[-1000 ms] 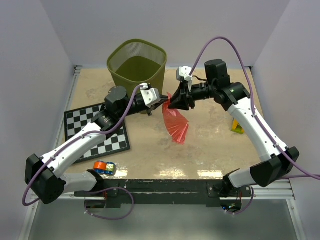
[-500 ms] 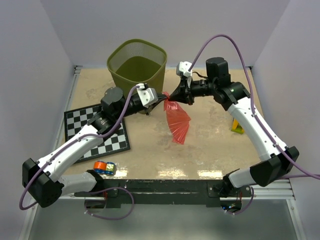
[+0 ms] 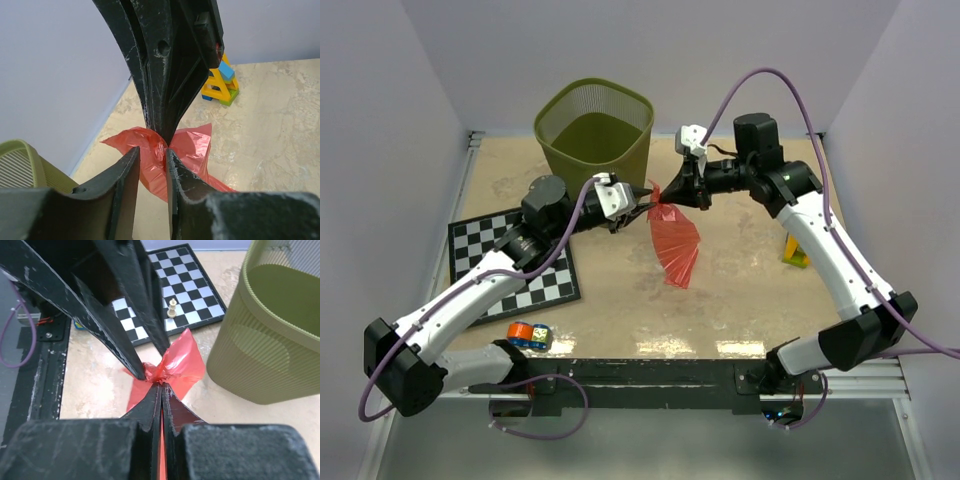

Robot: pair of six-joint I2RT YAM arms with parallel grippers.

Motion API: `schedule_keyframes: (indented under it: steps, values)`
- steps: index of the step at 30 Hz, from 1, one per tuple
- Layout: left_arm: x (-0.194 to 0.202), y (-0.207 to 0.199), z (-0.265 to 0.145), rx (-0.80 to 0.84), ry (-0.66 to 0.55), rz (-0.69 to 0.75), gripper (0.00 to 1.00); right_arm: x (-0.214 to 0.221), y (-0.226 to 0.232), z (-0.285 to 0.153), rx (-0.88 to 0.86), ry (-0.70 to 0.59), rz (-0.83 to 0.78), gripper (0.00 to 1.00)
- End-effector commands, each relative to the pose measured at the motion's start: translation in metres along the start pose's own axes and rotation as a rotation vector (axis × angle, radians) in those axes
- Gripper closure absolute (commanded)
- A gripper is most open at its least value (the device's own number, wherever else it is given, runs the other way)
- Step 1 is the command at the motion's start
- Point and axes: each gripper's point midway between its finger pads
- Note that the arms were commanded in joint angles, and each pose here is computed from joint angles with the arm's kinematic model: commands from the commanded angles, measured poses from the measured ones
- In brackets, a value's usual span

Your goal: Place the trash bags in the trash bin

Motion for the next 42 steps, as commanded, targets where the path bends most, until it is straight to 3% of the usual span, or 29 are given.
schedule_keyframes:
  steps: [1, 3, 6, 9, 12, 22, 30, 31, 35, 39, 42]
  values:
    - [-0.009, 0.001, 0.005, 0.03, -0.025, 0.059, 0.64, -0.016, 0.008, -0.003, -0.057, -0.04, -0.045, 1.0]
    - [-0.01, 0.0, 0.007, 0.045, -0.028, 0.062, 0.6, -0.015, 0.008, -0.003, -0.06, -0.036, -0.05, 1.0]
    - [-0.013, -0.002, 0.01, 0.066, -0.041, 0.063, 0.63, -0.016, 0.007, -0.002, -0.06, -0.033, -0.055, 1.0]
    - [-0.017, -0.004, 0.012, 0.082, -0.056, 0.057, 0.77, -0.018, 0.007, 0.002, -0.07, -0.035, -0.061, 1.0]
    - [-0.021, -0.005, 0.012, 0.084, -0.067, 0.04, 1.0, -0.017, 0.008, 0.005, -0.075, -0.03, -0.058, 1.0]
    - [-0.018, 0.014, -0.006, -0.044, -0.036, -0.044, 1.0, -0.007, -0.022, -0.019, 0.049, -0.009, 0.017, 1.0]
    - [-0.014, 0.02, -0.006, -0.081, -0.023, -0.086, 1.0, -0.01, -0.021, -0.021, 0.045, -0.033, 0.017, 1.0]
    - [-0.012, 0.019, -0.005, -0.077, -0.021, -0.092, 1.0, -0.013, -0.019, -0.022, 0.041, -0.037, -0.003, 0.98]
    - [-0.013, 0.016, -0.001, -0.05, -0.025, -0.109, 1.0, -0.03, -0.015, -0.02, 0.036, -0.072, -0.045, 0.49]
    - [-0.013, 0.016, 0.004, -0.033, -0.027, -0.117, 1.0, -0.036, -0.011, -0.009, 0.014, -0.085, -0.062, 0.48]
    - [-0.014, 0.015, 0.006, -0.025, -0.029, -0.13, 1.0, -0.04, -0.01, 0.002, 0.018, -0.092, -0.08, 0.55]
Point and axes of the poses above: each gripper's point midway between its finger pads, its own z axis out along the fingers, its own y axis along the line the jaws close on, x = y × z, and after that the axes turned 10 degrees about -z, right-handed
